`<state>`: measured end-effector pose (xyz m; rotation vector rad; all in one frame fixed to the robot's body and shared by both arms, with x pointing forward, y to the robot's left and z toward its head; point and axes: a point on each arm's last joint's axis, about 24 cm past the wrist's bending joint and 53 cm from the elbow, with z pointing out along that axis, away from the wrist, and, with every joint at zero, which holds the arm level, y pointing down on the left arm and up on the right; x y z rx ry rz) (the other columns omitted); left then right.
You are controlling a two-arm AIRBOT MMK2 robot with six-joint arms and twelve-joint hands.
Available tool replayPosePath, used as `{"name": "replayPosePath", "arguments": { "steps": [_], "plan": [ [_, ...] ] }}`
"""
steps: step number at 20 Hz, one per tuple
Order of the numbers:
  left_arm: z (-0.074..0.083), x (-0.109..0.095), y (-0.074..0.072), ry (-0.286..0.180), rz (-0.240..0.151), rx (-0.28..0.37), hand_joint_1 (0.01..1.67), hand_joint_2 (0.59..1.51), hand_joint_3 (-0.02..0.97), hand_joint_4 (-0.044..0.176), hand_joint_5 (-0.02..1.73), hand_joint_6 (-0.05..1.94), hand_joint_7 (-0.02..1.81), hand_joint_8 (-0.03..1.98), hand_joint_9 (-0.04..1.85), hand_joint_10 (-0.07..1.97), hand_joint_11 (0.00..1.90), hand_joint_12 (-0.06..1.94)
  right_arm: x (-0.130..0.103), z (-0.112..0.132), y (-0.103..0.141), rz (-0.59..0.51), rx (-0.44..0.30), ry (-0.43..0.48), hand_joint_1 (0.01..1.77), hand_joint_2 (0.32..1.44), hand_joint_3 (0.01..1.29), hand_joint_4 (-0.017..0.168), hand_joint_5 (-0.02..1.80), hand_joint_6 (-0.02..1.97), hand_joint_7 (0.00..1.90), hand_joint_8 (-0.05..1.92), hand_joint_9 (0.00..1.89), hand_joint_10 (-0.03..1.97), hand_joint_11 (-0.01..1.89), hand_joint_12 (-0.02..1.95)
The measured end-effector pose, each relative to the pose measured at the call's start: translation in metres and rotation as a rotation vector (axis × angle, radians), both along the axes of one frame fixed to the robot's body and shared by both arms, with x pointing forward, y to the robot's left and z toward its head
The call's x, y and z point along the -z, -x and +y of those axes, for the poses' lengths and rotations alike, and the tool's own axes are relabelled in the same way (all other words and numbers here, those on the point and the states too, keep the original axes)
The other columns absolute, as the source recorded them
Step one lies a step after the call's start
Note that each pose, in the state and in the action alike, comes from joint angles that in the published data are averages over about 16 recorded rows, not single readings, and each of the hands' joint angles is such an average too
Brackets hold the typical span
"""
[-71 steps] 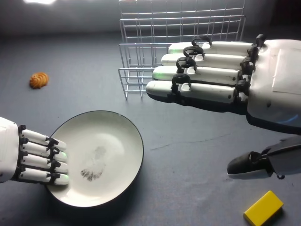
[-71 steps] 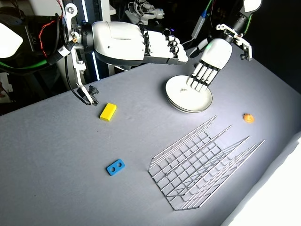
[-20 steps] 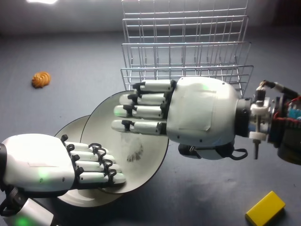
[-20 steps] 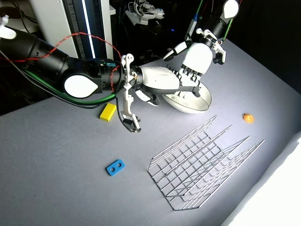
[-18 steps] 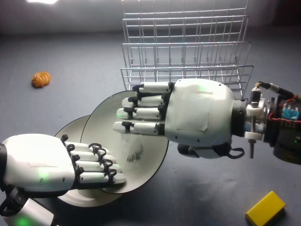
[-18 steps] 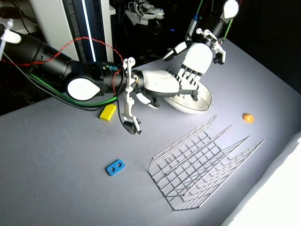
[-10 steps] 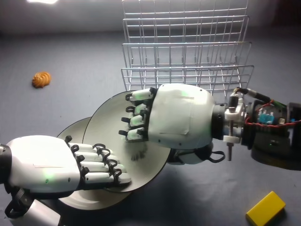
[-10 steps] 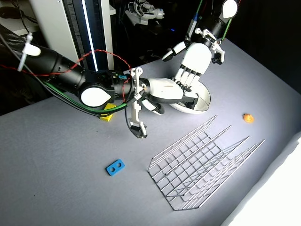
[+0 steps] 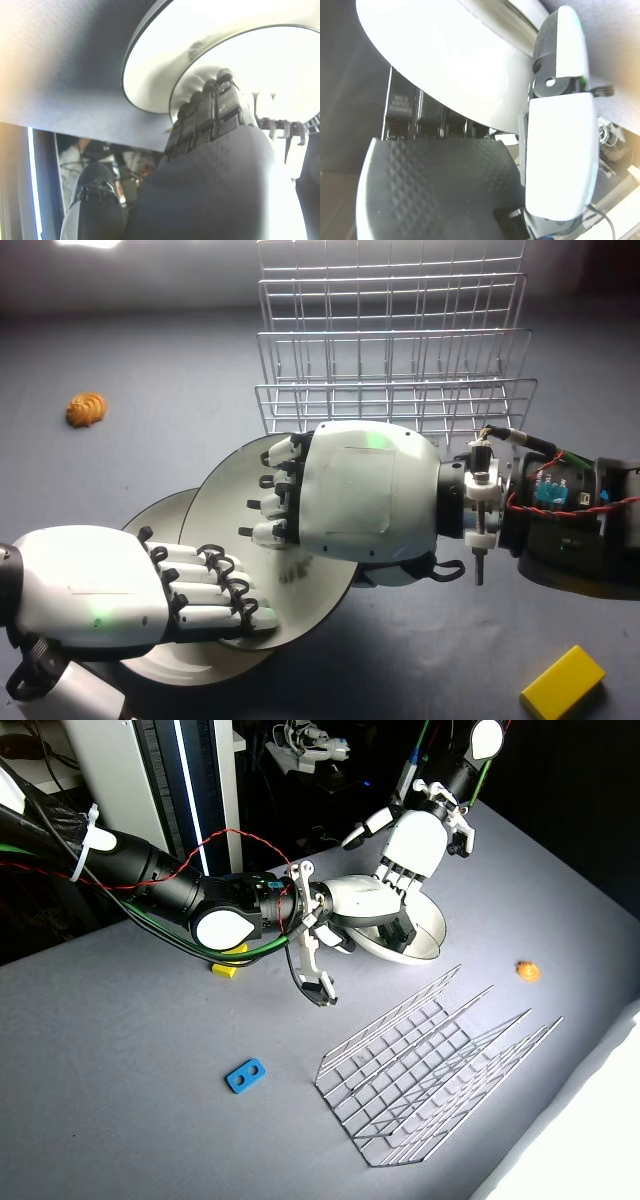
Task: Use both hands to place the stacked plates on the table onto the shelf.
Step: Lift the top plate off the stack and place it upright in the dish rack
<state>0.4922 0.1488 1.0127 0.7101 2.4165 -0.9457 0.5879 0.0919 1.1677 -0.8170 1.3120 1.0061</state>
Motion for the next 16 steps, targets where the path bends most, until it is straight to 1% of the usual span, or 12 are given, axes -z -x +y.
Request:
{"name": "replayPosePath", "arguments": {
  "steps": [3,6,10,16],
  "plan": [
    [0.005,-0.004,-0.008,-0.006,-0.021,-0.008,0.02,1.090,0.015,-0.003,-0.01,-0.02,-0.01,-0.01,0.01,0.00,0.02,-0.01,-0.002,0.001,0.001,-0.002,-0.004,-0.005,1.07,0.91,0.01,-0.006,0.82,0.76,0.93,0.62,1.04,0.35,0.81,1.17],
    [0.013,-0.010,-0.019,-0.012,-0.049,-0.021,0.02,1.090,0.015,-0.002,-0.01,-0.01,0.00,-0.01,0.01,0.00,0.02,-0.01,-0.003,0.002,0.002,0.000,-0.005,-0.010,1.08,0.92,0.01,-0.005,0.80,0.91,0.93,0.76,1.06,0.43,0.82,1.17],
    [0.024,-0.022,-0.038,-0.020,-0.098,-0.049,0.02,1.086,0.015,0.000,-0.01,0.00,0.01,0.00,0.02,0.01,0.01,-0.01,-0.005,0.004,0.004,0.007,-0.009,-0.015,1.09,0.92,0.01,-0.003,0.77,1.05,0.93,0.94,1.06,0.54,0.81,1.14],
    [0.051,-0.045,-0.074,-0.040,-0.193,-0.124,0.02,1.078,0.016,0.000,0.00,0.02,0.02,0.00,0.02,0.01,0.01,-0.01,-0.010,0.005,0.010,0.015,-0.017,-0.021,1.11,0.93,0.01,0.000,0.77,1.12,0.95,1.04,1.12,0.44,0.82,1.08]
  ]
}}
